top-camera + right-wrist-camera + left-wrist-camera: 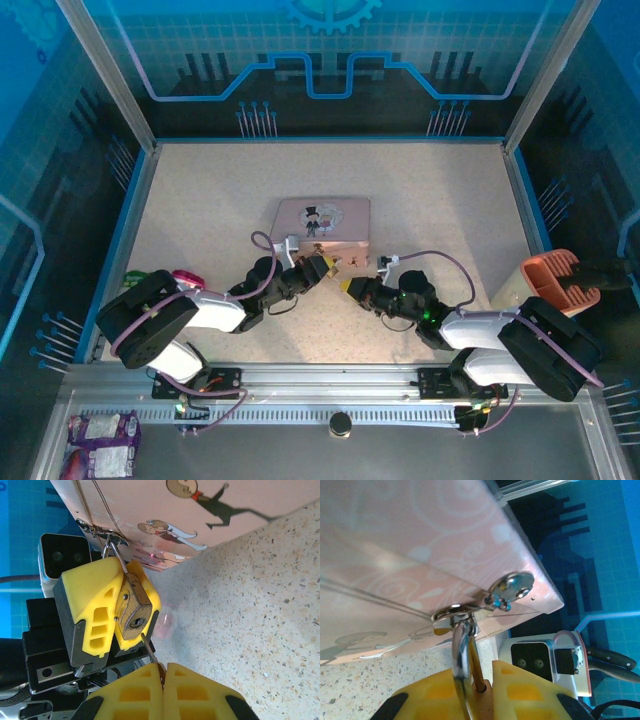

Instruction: Unlock a padlock with a key

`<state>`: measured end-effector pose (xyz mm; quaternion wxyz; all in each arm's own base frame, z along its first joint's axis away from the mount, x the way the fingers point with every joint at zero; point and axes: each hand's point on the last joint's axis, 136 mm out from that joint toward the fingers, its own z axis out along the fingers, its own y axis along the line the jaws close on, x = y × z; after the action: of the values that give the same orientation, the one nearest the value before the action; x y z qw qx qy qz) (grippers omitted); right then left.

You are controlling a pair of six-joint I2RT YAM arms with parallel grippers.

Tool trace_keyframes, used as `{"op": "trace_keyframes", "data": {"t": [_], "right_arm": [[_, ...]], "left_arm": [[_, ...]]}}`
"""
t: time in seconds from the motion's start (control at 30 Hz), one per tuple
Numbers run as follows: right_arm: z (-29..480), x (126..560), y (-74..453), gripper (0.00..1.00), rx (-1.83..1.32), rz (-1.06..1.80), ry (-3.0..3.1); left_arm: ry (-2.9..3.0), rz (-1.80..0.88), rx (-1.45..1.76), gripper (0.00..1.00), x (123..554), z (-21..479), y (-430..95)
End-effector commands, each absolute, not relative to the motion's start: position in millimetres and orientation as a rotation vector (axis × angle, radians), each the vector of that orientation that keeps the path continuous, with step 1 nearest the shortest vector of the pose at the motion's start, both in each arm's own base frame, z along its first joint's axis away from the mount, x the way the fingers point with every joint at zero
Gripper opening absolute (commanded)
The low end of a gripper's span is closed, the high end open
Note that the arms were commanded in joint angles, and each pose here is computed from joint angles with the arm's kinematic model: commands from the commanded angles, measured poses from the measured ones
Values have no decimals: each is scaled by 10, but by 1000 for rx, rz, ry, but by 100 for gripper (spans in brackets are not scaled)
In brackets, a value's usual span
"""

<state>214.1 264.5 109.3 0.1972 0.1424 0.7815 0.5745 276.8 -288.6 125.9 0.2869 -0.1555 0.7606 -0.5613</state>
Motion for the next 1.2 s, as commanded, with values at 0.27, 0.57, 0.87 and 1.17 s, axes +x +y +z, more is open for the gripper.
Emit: {"op": "trace_keyframes", "data": {"t": [0.27,0.57,0.87,1.17], "right_arm": [[1220,2202,2621,0,409,1648,2129],[1210,2160,2544,0,416,1623,2126],[1238,2142,2511,0,404,1597,2126],[1179,2149,2582,0,396,1617,2131]], "left_arm": [[1890,-1695,-317,0,2687,1739,-3026],[1901,-1665,-322,0,2685,1701,-2991],[1893,-1675,-325,0,2684,1709,-2991],[1889,-1682,-324,0,2677,1718,-2988]]}}
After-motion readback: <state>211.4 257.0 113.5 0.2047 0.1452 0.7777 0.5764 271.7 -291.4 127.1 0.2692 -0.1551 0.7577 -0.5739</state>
